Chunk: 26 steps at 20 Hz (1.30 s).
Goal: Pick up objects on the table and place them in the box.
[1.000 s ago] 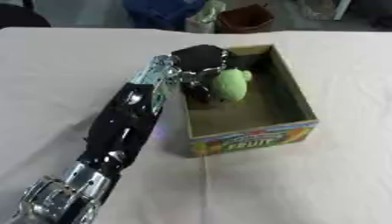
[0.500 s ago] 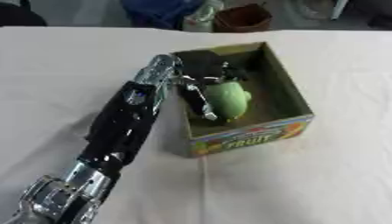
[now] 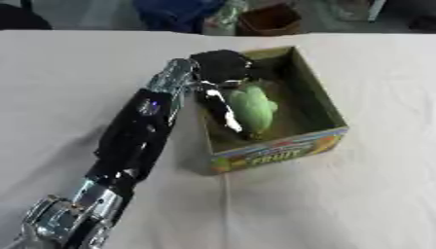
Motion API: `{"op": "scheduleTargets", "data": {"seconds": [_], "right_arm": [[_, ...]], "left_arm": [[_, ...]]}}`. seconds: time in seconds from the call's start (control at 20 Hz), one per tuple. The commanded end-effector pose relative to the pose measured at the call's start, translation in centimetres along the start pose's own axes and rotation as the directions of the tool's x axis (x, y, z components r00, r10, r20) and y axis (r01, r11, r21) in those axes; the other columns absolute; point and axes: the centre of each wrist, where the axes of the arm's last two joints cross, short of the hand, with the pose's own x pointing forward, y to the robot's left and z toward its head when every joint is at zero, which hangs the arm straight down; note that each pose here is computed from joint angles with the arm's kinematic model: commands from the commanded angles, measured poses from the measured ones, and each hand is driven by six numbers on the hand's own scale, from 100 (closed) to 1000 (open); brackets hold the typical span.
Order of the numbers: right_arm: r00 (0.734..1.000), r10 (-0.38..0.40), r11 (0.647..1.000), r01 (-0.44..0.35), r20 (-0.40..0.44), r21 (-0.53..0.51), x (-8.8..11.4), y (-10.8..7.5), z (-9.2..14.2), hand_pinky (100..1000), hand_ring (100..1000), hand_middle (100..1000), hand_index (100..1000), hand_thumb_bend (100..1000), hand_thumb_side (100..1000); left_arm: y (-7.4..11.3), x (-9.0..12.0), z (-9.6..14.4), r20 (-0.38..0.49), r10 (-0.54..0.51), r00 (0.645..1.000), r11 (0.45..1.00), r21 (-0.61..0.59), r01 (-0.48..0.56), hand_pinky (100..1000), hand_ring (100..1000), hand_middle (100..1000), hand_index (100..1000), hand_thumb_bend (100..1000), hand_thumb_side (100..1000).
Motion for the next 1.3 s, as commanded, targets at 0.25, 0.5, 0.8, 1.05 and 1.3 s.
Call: {"op": "scheduleTargets", "data": {"seconds": [0.25, 0.5, 0.8, 1.05, 1.3], "right_arm": [[0.999, 0.004, 1.000, -0.004, 0.035, -0.005, 0.7, -0.1, -0.4, 763, 828, 588, 897, 100, 973], [0.999, 0.022, 1.000, -0.021, 0.044, -0.018, 0.9, -0.6, -0.4, 763, 828, 588, 897, 100, 975], [0.998, 0.051, 0.998, -0.050, 0.033, -0.029, 0.9, -1.0, -0.1, 764, 829, 587, 898, 100, 977], [0.997, 0.077, 0.996, -0.076, 0.021, -0.045, 0.9, -1.5, 0.2, 765, 831, 586, 900, 100, 974], [0.994, 0.107, 0.993, -0.106, 0.016, -0.055, 1.0, -2.0, 0.5, 766, 832, 585, 901, 100, 973]], "left_arm": [[3.2, -1.2, 0.8, -0.063, 0.017, 0.998, 0.979, 0.203, -0.004, 698, 781, 769, 967, 558, 802], [4.7, -1.7, 2.8, -0.137, 0.060, 0.989, 0.925, 0.380, -0.003, 684, 764, 749, 918, 320, 639], [5.8, -1.7, 5.6, -0.214, 0.109, 0.971, 0.833, 0.553, 0.029, 645, 713, 643, 831, 100, 502], [7.5, -2.7, 9.3, -0.311, 0.157, 0.937, 0.720, 0.685, 0.107, 574, 623, 544, 729, 100, 378], [8.2, -2.3, 12.2, -0.363, 0.195, 0.911, 0.625, 0.762, 0.170, 543, 572, 496, 667, 100, 463]]}}
